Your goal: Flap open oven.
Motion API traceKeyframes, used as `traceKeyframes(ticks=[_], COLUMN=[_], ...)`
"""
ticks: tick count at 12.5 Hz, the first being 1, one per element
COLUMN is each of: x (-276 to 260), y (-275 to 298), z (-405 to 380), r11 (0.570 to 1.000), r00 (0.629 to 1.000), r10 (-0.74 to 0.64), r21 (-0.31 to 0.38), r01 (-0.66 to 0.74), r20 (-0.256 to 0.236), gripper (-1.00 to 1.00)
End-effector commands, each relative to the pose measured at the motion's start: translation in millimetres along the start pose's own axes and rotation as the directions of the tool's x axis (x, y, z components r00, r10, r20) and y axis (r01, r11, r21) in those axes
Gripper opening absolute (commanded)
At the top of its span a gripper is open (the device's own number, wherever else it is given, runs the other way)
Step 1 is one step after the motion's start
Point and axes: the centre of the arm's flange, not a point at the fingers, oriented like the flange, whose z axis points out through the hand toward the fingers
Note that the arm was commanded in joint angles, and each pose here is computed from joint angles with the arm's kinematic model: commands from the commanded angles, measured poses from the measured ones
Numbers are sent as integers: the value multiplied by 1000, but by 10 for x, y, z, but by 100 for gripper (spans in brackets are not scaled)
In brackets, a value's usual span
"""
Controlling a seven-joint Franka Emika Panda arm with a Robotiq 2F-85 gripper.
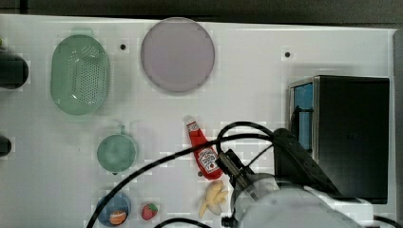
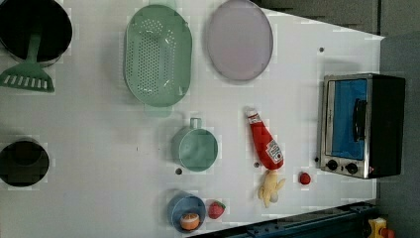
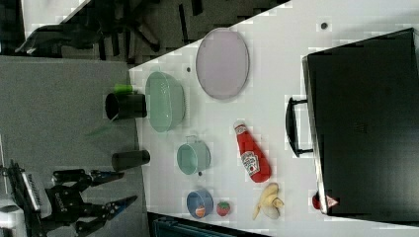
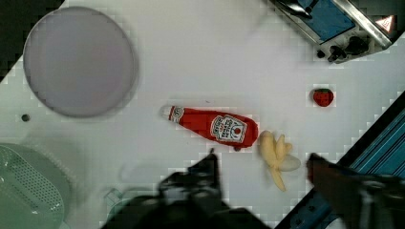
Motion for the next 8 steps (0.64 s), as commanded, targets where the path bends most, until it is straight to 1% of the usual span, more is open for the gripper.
traceKeyframes(ticks=[1,2,3,5,6,8], x=[86,135,206,366,458,685], y=[-171,-141,-98,-15,30,137], z=[429,449,488,602,678,857], r11=[996,997,997,996,990,965], r00=[996,996,996,992,985,955], r10=[-57,-46,-31,-58,-113,-252], r21=[-65,-63,-65,-67,-64,-38], r01=[62,51,37,65,122,261], r20=[75,79,86,112,131,156], gripper=[-32,-55,-65,-65,-65,-65])
